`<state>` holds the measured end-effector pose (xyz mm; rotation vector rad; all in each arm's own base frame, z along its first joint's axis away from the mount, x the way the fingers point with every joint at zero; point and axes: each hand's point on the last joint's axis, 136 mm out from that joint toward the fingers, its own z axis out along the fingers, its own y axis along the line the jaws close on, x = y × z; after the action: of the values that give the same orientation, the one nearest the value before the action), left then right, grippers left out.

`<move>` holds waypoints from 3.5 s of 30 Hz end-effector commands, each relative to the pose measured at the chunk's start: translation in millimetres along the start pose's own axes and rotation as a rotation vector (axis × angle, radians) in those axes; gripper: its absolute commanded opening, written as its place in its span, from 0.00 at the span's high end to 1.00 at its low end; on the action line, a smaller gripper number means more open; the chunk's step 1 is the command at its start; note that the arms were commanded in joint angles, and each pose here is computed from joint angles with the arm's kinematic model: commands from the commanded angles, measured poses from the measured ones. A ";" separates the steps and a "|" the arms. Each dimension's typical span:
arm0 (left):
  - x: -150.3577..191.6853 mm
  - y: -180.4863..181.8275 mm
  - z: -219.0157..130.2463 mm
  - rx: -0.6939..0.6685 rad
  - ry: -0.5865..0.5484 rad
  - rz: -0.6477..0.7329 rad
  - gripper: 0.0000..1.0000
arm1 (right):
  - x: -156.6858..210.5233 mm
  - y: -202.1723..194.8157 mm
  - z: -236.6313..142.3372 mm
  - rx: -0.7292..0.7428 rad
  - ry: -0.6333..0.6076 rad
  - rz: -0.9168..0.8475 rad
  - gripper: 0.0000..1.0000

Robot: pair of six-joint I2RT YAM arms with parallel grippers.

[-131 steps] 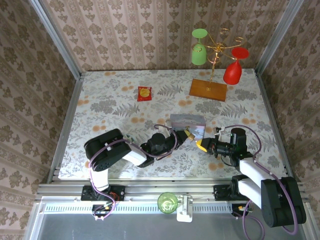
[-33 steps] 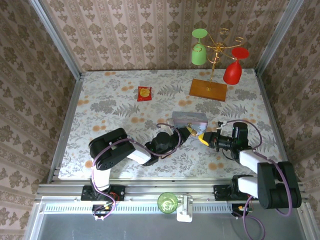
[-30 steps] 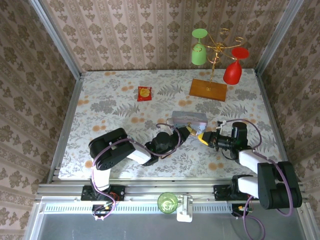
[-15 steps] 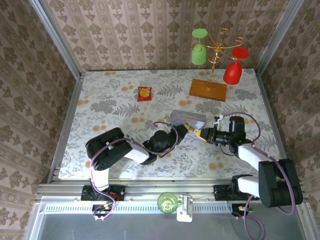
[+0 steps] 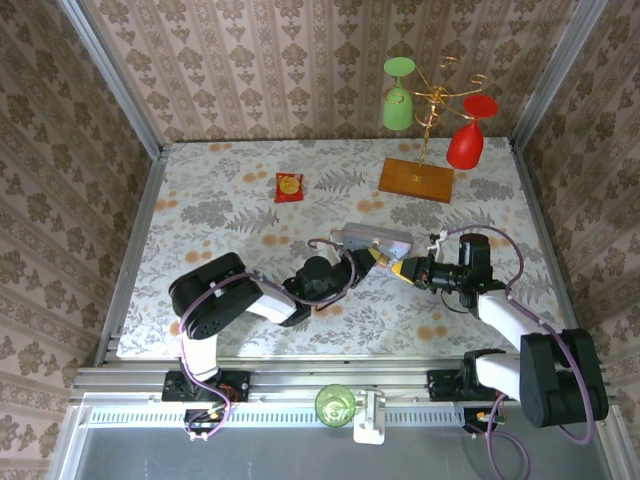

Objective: Unlock a padlock with a key

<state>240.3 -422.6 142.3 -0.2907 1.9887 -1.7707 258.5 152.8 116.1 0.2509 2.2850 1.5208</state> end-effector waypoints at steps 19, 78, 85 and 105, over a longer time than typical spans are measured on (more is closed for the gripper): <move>70.8 -75.4 8.8 0.275 0.341 0.097 1.00 | -33.3 -2.8 19.6 0.040 -0.088 0.025 1.00; 1.8 18.8 -41.4 0.012 0.180 -0.030 1.00 | 29.0 0.5 47.2 0.944 -0.064 -1.176 0.62; 4.3 15.8 -45.7 0.017 0.181 -0.026 1.00 | 29.5 -5.1 58.2 1.019 -0.030 -1.211 0.70; 12.4 14.0 -44.6 0.022 0.203 -0.027 1.00 | 47.2 -7.3 71.6 0.497 0.034 -0.785 0.99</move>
<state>223.7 -376.8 92.5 -0.2395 2.2178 -1.7684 242.1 213.7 60.7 -0.6406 2.3464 0.2933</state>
